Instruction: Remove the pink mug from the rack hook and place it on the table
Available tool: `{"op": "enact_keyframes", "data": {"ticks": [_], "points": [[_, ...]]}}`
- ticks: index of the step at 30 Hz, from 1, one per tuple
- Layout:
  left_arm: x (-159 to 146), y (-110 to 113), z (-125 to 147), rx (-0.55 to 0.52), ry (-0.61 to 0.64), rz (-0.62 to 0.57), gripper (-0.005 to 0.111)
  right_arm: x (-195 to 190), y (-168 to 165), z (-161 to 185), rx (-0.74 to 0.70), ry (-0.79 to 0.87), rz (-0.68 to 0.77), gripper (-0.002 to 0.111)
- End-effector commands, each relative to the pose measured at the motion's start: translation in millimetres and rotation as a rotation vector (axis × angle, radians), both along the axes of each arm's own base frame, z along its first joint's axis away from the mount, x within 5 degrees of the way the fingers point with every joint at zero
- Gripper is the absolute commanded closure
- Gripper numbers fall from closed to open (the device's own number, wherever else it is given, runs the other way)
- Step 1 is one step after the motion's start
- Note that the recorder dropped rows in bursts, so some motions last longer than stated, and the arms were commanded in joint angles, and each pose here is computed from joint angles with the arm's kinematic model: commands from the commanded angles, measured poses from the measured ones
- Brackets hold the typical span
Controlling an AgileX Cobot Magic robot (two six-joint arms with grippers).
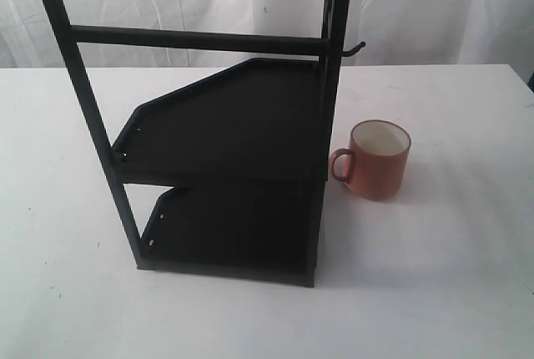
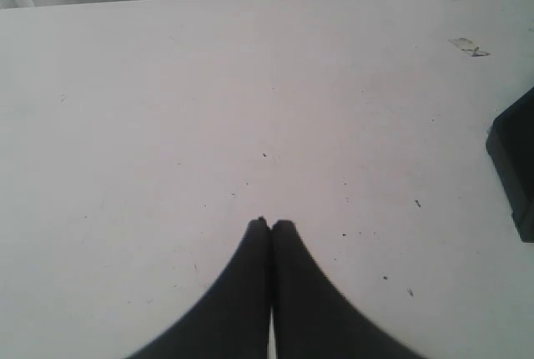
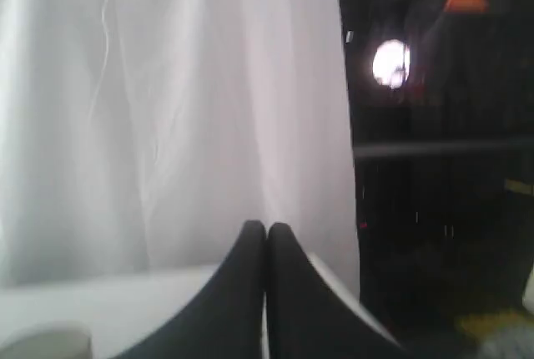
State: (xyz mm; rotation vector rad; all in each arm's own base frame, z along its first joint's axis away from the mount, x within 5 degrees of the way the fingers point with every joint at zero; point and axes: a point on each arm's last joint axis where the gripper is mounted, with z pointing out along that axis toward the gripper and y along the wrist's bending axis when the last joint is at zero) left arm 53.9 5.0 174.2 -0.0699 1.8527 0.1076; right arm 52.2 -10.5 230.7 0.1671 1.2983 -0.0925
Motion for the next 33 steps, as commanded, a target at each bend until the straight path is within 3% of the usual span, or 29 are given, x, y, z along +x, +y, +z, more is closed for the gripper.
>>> {"op": "enact_keyframes", "data": {"ticks": [1,33], "points": [[0.0,-0.6,-0.6,-0.009,-0.005,-0.006,0.107,0.9,2.5,-47.6,0.044,0.508,0.028,0.108],[0.0,-0.6,-0.6,-0.009,-0.005,-0.006,0.107,0.5,1.6,-48.4,0.004,0.525,0.017,0.108]]}}
